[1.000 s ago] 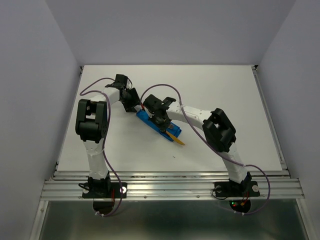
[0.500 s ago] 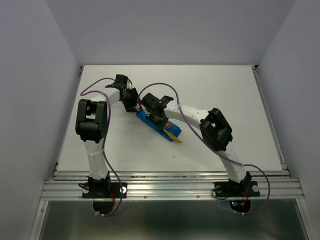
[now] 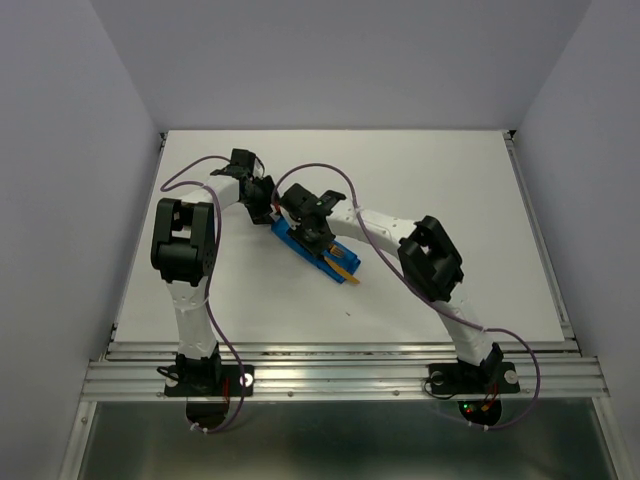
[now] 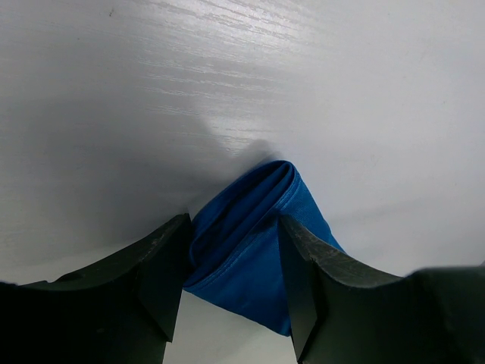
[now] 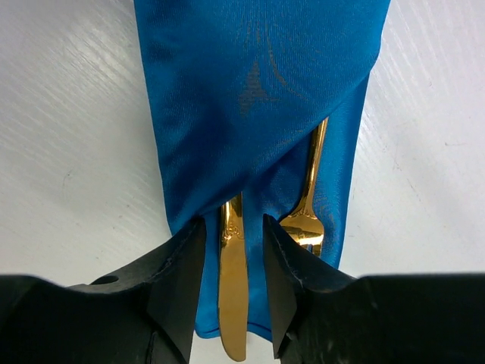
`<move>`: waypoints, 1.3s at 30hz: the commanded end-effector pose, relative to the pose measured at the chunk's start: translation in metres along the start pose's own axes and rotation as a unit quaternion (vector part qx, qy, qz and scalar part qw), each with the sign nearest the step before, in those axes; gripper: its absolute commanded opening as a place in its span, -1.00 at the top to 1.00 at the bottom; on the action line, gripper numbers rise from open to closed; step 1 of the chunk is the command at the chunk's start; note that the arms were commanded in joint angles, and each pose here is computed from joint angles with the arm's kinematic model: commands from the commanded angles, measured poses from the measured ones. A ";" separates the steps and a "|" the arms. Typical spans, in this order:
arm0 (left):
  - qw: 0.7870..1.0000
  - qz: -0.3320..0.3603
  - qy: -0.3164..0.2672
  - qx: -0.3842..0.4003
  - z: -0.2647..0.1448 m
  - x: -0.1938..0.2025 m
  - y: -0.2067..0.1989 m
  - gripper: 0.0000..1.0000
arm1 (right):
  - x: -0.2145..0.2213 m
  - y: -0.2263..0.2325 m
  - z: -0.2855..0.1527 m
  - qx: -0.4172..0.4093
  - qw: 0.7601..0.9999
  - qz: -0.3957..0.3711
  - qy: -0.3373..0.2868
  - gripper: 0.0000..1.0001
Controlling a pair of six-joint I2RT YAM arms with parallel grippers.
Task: Fold the napkin into a case and place the utensils inside
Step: Insert the knife into the folded napkin.
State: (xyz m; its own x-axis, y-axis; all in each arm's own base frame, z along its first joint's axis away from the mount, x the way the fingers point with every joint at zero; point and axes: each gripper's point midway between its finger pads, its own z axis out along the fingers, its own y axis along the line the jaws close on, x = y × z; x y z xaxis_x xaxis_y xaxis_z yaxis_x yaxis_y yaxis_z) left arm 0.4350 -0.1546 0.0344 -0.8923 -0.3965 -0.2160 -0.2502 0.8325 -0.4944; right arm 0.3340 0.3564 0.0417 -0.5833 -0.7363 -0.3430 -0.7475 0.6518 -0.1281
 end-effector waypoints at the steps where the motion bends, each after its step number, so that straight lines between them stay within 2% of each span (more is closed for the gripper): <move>1: 1.000 0.007 0.007 -0.003 -0.004 0.008 -0.001 -0.22 | -0.019 -0.004 -0.029 0.013 0.999 0.006 -0.048 0.16; 14: 1.000 0.011 0.007 -0.002 -0.005 0.008 -0.002 -0.22 | 0.014 -0.003 -0.056 0.007 0.998 0.033 -0.061 0.19; 19: 1.000 0.009 0.005 0.000 -0.006 0.008 -0.003 -0.22 | 0.036 -0.001 -0.045 -0.015 0.997 0.061 -0.040 0.19; 39: 1.000 0.009 0.005 -0.003 -0.007 0.006 -0.003 -0.22 | 0.059 -0.002 -0.003 -0.037 0.997 0.063 0.000 0.22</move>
State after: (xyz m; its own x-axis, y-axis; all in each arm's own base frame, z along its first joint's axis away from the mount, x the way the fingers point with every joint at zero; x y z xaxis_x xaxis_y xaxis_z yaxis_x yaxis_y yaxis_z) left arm 0.4345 -0.1556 0.0344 -0.8935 -0.3938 -0.2158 -0.2480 0.8334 -0.4939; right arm 0.2961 0.3076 0.0329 -0.6771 -0.6515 -0.3422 -0.6852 0.7277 -0.0295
